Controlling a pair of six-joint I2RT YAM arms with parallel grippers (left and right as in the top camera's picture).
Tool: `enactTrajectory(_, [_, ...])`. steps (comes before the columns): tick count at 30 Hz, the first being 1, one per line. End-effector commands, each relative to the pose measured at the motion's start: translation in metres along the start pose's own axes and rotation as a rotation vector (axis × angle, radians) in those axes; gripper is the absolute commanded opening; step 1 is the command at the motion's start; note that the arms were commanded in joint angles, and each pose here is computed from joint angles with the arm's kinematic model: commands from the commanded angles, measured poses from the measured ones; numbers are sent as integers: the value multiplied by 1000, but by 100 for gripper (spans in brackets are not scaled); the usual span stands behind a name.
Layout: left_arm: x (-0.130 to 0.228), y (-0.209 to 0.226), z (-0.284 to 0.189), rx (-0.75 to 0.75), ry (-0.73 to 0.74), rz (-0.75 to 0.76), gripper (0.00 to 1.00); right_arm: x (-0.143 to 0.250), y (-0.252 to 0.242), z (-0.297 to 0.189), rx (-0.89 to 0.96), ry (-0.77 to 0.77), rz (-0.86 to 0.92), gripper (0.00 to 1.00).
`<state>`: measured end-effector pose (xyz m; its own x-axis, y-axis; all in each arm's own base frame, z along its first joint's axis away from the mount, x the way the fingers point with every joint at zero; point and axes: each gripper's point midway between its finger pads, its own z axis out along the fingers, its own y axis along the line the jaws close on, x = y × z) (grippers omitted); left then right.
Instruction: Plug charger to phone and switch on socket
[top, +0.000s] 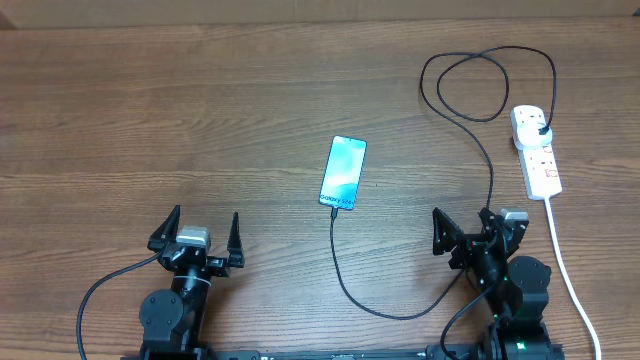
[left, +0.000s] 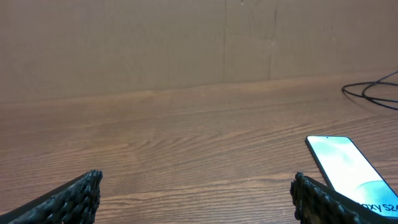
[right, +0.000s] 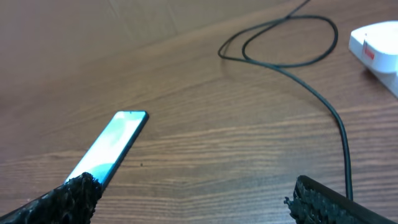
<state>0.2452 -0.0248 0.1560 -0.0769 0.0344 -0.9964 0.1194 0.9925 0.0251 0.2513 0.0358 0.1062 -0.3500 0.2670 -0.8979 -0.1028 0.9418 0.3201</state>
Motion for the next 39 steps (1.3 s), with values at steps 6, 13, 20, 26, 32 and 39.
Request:
enactTrajectory(6, [0, 4, 0, -20, -4, 16, 100, -4, 3, -2, -15, -28, -16, 100])
enactTrajectory(13, [0, 4, 0, -20, -4, 16, 99, -14, 7, -5, -29, -77, -26, 100])
enactTrajectory(20, [0, 4, 0, -20, -4, 16, 100, -42, 18, -18, -66, -208, -53, 100])
enactTrajectory(26, [0, 4, 0, -20, -4, 16, 100, -57, 24, -28, -89, -286, -69, 100])
enactTrajectory(32, [0, 4, 0, -20, -4, 16, 100, -58, 24, -28, -89, -288, -70, 100])
enactTrajectory(39, [0, 4, 0, -20, -4, 16, 100, -58, 24, -28, -88, -288, -70, 100])
